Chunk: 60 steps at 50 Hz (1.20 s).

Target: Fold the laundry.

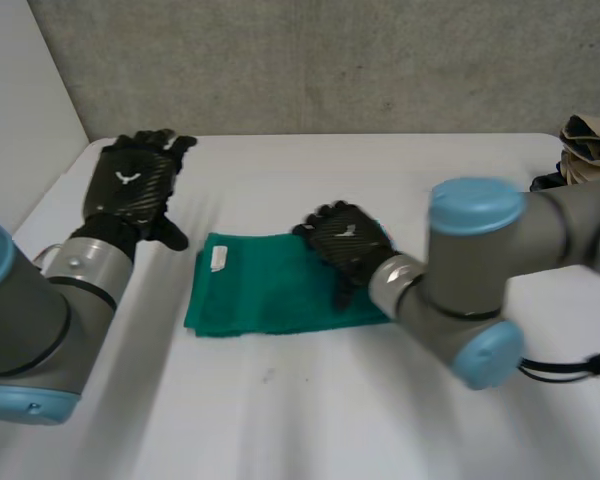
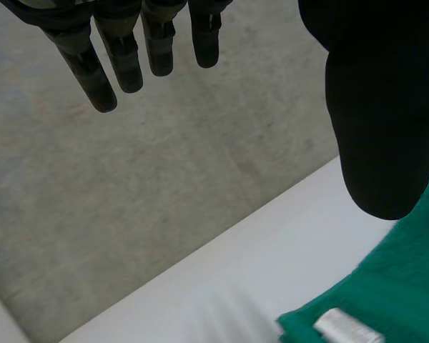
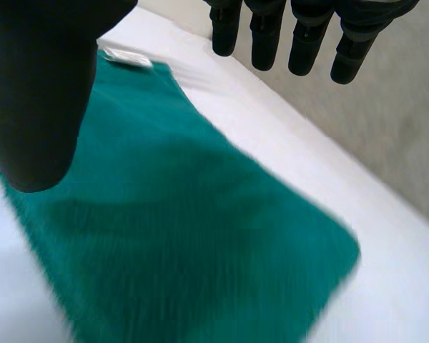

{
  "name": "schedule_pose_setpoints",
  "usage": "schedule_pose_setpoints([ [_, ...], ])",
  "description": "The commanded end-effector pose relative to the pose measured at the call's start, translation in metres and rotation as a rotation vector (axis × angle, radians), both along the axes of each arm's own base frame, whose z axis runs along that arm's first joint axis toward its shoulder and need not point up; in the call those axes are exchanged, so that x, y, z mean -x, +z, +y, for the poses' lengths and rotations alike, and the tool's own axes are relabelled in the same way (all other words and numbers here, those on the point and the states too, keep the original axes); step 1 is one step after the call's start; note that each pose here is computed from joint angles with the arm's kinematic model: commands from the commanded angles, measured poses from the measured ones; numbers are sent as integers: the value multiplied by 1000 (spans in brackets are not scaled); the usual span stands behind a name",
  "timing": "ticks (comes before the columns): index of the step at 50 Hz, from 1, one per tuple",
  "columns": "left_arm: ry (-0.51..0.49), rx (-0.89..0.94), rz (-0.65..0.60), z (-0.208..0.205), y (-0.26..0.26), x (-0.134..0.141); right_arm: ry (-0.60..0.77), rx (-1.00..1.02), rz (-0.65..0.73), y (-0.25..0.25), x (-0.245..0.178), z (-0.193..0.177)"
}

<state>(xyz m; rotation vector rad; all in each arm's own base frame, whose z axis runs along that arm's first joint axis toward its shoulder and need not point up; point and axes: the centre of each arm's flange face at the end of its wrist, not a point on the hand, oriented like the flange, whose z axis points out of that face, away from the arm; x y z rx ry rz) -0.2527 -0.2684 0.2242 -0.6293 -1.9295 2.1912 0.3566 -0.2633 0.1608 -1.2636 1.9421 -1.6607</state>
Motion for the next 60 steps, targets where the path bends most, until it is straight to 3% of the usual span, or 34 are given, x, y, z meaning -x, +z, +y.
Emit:
schedule_pose_setpoints([
  [1, -107, -46, -23, 12, -23, 36, -131, -117, 61, -19, 54, -21],
  [11, -132, -66, -32, 17, -32, 48, -269, -58, 185, -34, 97, -46],
  [15, -122, -37, -17, 18, -18, 43, -326, 164, 128, -1, 98, -62],
  [18, -101, -11, -1, 16, -5, 36, -296, 332, 96, 38, 88, -58],
  [22, -59, 16, 17, 13, 8, 20, -89, 428, 81, 53, 40, -18],
  [23, -53, 18, 21, 13, 10, 18, 38, 435, 62, 50, 15, 7],
  [27, -33, 9, 51, 13, 13, 9, 336, 364, 41, 17, -25, 64],
  [32, -32, -27, 85, 15, 9, 6, 502, 250, 64, -22, -36, 94],
  [41, -45, -93, 69, 22, 1, 8, 311, 161, 117, -18, -30, 72],
  [46, -98, -99, 64, 32, 3, 24, 139, 57, -73, 24, -4, 28],
  [51, -177, -115, 53, 42, -1, 53, 51, -59, -238, 54, 12, 0],
  [60, -108, -242, -31, 34, -41, 89, -10, -268, -141, 23, 9, -33],
])
